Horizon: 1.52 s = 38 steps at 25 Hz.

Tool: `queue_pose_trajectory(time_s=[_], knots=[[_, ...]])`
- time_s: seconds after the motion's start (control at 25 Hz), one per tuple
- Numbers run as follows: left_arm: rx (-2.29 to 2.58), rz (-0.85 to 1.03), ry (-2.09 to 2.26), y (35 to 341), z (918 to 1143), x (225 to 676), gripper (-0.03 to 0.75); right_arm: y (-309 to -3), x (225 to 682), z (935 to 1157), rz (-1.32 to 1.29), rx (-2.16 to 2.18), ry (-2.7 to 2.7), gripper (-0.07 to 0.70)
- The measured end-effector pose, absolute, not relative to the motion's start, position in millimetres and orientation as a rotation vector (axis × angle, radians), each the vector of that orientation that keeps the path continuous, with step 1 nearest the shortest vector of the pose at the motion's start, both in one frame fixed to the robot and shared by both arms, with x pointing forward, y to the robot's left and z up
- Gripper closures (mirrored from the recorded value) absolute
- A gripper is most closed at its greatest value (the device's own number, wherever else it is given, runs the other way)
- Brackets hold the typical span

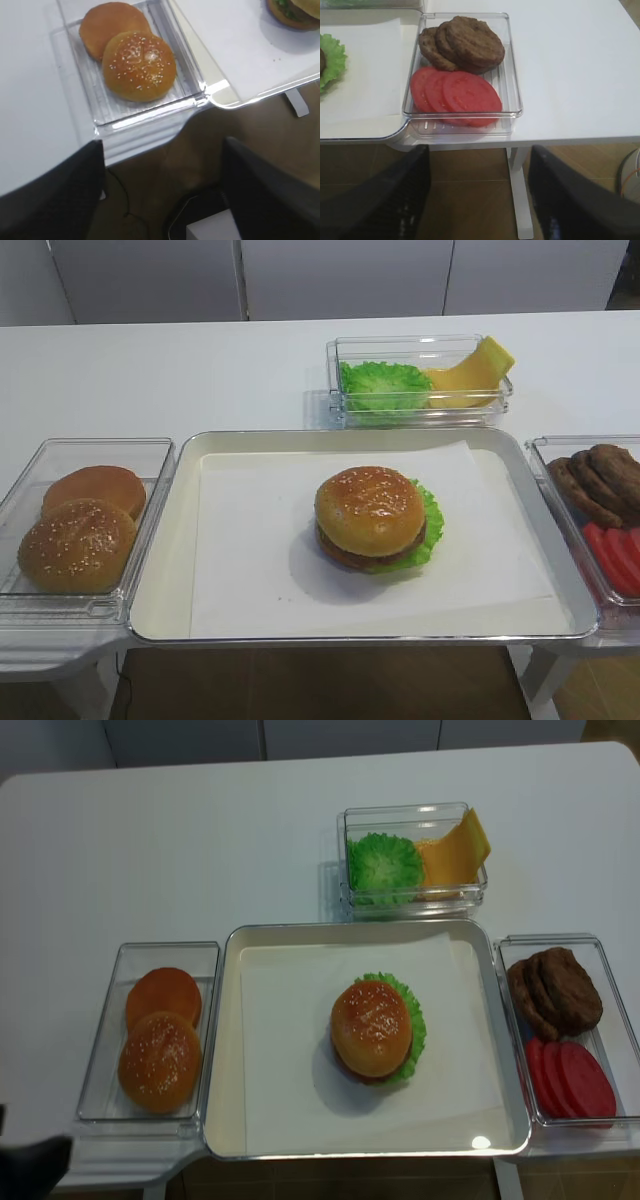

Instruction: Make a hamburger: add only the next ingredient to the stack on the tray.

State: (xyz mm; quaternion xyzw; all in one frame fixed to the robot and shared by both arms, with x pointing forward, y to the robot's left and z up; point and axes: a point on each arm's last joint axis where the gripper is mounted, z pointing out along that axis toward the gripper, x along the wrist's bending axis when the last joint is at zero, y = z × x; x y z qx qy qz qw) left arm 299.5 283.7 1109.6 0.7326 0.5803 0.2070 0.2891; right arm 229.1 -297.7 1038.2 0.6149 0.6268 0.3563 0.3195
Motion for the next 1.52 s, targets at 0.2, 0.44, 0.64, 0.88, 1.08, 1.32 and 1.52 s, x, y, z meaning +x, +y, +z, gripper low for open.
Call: queue_pose_trajectory(time_s=[0.2,0.44,0.64,0.88,1.08,1.32,1.52], knots=[[1.854,0.592,1.510,301.4,1109.4,262.1,0.183,-297.7,229.1,1038.2,0.937,1.617,1.648,0.165],[1.710,0.651,1.419,317.4,1107.7,227.1,0.183,-297.7,229.1,1038.2,0.937,1.617,1.648,0.165],[1.672,0.652,1.388,322.3,1091.6,213.9,0.183,-297.7,229.1,1038.2,0.937,1.617,1.648,0.165],[1.685,0.644,1.398,323.0,1068.6,212.1,0.208,-297.7,229.1,1038.2,0.937,1.617,1.648,0.164],[1.731,0.611,1.411,319.0,1056.4,216.8,0.223,-297.7,229.1,1038.2,0.937,1.617,1.648,0.165],[1.759,0.584,1.425,314.4,1042.9,224.0,0.225,-297.7,229.1,1038.2,0.937,1.617,1.648,0.165],[1.746,0.588,1.409,312.4,1040.9,227.2,0.225,-297.7,229.1,1038.2,0.937,1.617,1.648,0.165]])
